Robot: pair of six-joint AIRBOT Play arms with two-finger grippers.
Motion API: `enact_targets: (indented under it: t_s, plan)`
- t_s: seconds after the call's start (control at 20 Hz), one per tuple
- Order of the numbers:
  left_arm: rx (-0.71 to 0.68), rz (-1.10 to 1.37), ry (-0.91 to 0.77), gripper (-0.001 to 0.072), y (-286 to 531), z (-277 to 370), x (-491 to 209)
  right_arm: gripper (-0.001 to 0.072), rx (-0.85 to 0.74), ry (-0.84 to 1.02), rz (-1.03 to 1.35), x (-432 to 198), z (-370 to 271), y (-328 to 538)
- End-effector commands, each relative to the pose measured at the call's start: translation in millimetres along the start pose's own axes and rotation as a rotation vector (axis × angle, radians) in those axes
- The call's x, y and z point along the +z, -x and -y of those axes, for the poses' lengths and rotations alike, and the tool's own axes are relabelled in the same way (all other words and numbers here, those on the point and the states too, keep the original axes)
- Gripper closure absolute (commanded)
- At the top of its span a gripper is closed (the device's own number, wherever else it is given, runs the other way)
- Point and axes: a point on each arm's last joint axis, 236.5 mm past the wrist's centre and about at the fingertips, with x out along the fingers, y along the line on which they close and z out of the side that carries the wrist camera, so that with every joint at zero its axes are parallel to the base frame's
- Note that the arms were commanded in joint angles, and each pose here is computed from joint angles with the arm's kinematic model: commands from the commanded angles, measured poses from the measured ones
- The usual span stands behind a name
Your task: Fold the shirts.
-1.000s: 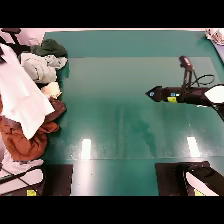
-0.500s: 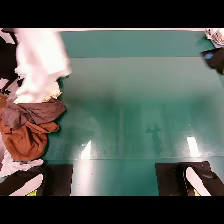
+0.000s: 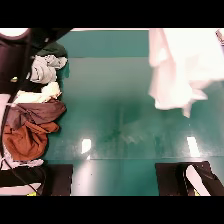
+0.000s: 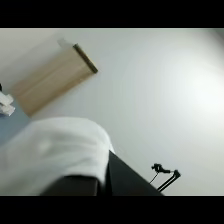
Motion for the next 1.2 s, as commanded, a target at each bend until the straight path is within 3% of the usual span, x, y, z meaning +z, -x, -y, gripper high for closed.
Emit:
enact_targets:
  t_s: [0.0, 0.25, 0.35, 0.5, 0.9, 0.95, 1.0, 1.05, 1.1, 1.15]
  plan:
    - [0.157, -0.264, -0.047, 0.0683, 6, -73, -53, 0.0272, 0.017, 0.050, 0.005, 7, -11, 5]
    - [0.853, -0.731, -0.099, 0.0682, 142, -285, -131, 0.0272, -0.082, 0.152, -0.151, -25, 15, 11]
    - [1.054, -0.885, -0.079, 0.0682, 209, -333, -152, 0.0272, -0.094, 0.177, -0.261, -51, 18, 15]
    - [1.161, -0.931, 0.000, 0.0682, 256, -368, -162, 0.0272, -0.114, 0.241, -0.382, -80, 22, 20]
    - [1.230, -0.766, 0.041, 0.0680, 281, -396, -106, 0.0272, -0.251, 0.372, -0.744, -162, 47, 40]
    - [1.241, -0.745, 0.049, 0.0555, 286, -399, -99, 0.0271, -0.233, 0.389, -0.785, -174, 43, 37]
    - [1.250, -0.723, 0.060, 0.0278, 290, -402, -91, 0.0271, -0.213, 0.400, -0.819, -185, 39, 32]
    - [1.252, -0.695, 0.074, 0.0051, 293, -404, -82, 0.0271, -0.200, 0.406, -0.857, -197, 38, 27]
    - [1.256, -0.671, 0.078, 0.0002, 296, -405, -72, 0.0271, -0.192, 0.408, -0.891, -207, 38, 23]
    - [1.262, -0.650, 0.075, 0.0002, 298, -402, -58, 0.0271, -0.190, 0.407, -0.926, -217, 40, 18]
